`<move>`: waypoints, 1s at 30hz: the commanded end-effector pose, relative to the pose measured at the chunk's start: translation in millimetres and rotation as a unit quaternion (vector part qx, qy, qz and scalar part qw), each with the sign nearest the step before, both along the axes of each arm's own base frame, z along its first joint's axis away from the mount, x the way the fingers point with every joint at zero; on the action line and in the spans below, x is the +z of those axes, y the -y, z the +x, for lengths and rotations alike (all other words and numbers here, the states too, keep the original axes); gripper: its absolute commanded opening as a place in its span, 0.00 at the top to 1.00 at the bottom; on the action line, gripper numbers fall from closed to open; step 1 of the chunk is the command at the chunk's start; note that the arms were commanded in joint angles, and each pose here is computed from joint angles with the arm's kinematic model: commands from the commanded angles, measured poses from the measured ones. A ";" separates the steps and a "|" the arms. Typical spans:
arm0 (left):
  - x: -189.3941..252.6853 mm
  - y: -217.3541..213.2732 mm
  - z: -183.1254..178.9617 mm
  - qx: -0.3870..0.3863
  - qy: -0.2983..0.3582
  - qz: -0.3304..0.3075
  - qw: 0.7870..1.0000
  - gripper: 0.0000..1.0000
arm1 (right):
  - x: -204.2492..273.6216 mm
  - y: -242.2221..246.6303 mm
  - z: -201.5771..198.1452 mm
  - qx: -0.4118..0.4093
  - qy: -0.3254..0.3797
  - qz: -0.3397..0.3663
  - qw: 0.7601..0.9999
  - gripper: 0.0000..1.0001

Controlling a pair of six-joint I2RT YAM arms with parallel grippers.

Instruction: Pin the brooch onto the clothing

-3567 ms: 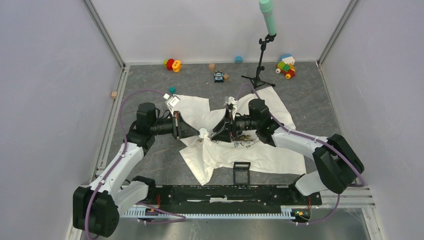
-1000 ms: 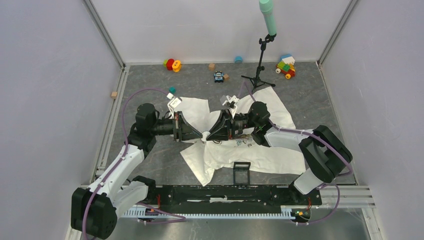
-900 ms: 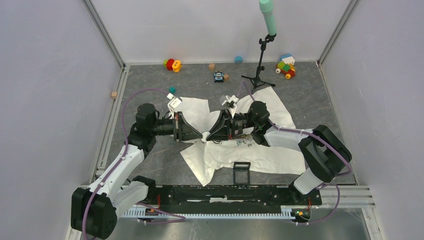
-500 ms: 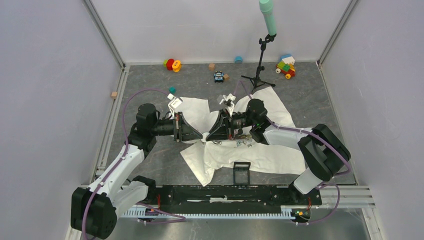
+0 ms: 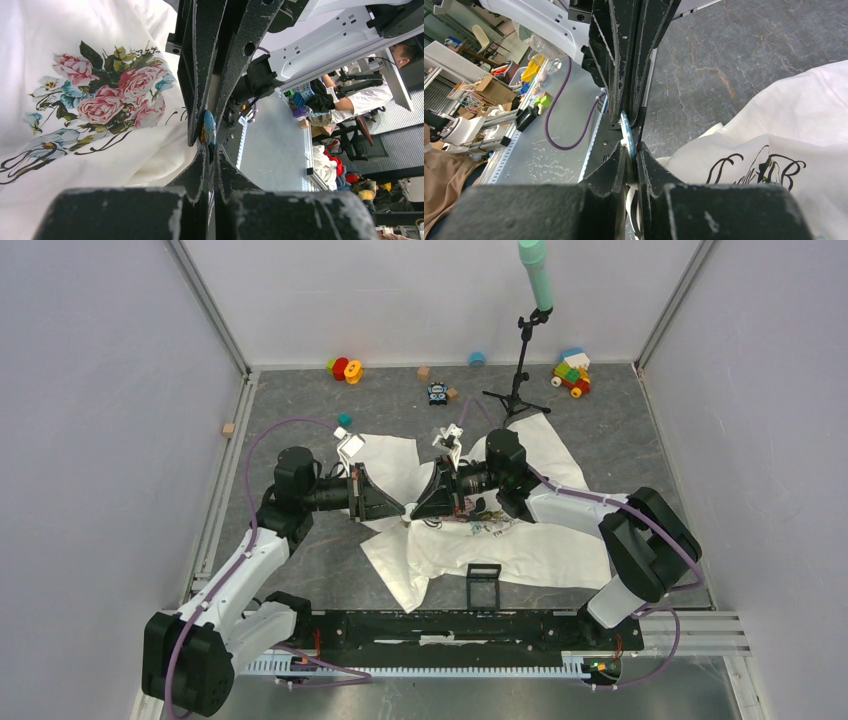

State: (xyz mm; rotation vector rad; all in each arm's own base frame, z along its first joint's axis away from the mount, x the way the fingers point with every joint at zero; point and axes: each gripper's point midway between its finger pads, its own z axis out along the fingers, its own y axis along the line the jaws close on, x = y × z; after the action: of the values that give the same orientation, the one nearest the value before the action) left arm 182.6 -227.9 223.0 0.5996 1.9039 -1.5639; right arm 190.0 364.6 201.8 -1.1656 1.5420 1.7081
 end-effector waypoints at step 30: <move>5.1 1.9 0.3 0.008 0.021 0.026 0.999 0.98 | -18.8 11.8 60.3 -0.154 -0.009 -0.024 0.988 0.89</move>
State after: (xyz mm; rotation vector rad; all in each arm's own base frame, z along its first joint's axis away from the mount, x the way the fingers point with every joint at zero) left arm 198.4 -225.6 210.8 0.5444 1.9529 -1.4278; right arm 208.9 359.7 191.6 -1.0174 1.6476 1.6662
